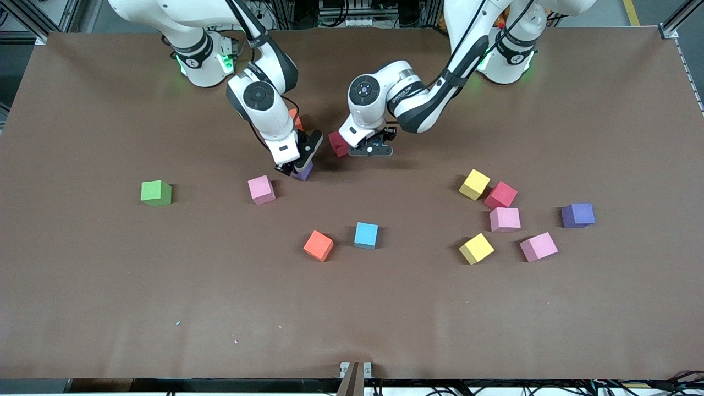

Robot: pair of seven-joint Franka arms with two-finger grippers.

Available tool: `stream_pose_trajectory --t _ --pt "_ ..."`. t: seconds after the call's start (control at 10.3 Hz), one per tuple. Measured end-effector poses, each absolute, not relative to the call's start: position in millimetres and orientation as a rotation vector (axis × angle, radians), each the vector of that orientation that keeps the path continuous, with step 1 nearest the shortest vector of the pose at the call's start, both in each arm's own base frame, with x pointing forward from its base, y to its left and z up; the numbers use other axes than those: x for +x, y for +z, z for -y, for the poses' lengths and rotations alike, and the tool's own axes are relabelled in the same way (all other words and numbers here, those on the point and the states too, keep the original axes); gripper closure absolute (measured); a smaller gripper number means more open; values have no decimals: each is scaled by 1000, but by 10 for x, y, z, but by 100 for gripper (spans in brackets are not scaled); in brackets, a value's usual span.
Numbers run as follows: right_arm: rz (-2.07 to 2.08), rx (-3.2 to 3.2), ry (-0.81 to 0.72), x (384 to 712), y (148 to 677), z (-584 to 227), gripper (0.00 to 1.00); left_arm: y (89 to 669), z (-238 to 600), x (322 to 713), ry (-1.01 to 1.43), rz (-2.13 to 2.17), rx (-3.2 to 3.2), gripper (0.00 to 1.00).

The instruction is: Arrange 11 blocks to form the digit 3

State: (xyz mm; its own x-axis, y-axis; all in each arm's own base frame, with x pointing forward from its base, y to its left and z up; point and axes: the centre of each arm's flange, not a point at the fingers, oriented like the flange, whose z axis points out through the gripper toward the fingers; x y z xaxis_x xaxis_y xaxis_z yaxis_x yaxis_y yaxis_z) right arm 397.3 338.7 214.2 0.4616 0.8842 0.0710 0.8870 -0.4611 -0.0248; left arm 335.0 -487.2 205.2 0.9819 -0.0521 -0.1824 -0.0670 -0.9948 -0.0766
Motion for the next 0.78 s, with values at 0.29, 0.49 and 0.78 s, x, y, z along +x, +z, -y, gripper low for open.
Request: stream_pose_trajectory --t 0.29,0.49,0.78 --pt "1599 -2635 -71 3985 2155 -3397 45 2049 4864 3373 277 -85 -3046 47" --pt "1600 -2635 -71 3985 2156 -3397 45 2052 4846 3404 277 -78 -3048 47" --pt "1600 -2635 -72 3988 2159 -3400 45 2052 4845 3406 277 -77 -3047 47"
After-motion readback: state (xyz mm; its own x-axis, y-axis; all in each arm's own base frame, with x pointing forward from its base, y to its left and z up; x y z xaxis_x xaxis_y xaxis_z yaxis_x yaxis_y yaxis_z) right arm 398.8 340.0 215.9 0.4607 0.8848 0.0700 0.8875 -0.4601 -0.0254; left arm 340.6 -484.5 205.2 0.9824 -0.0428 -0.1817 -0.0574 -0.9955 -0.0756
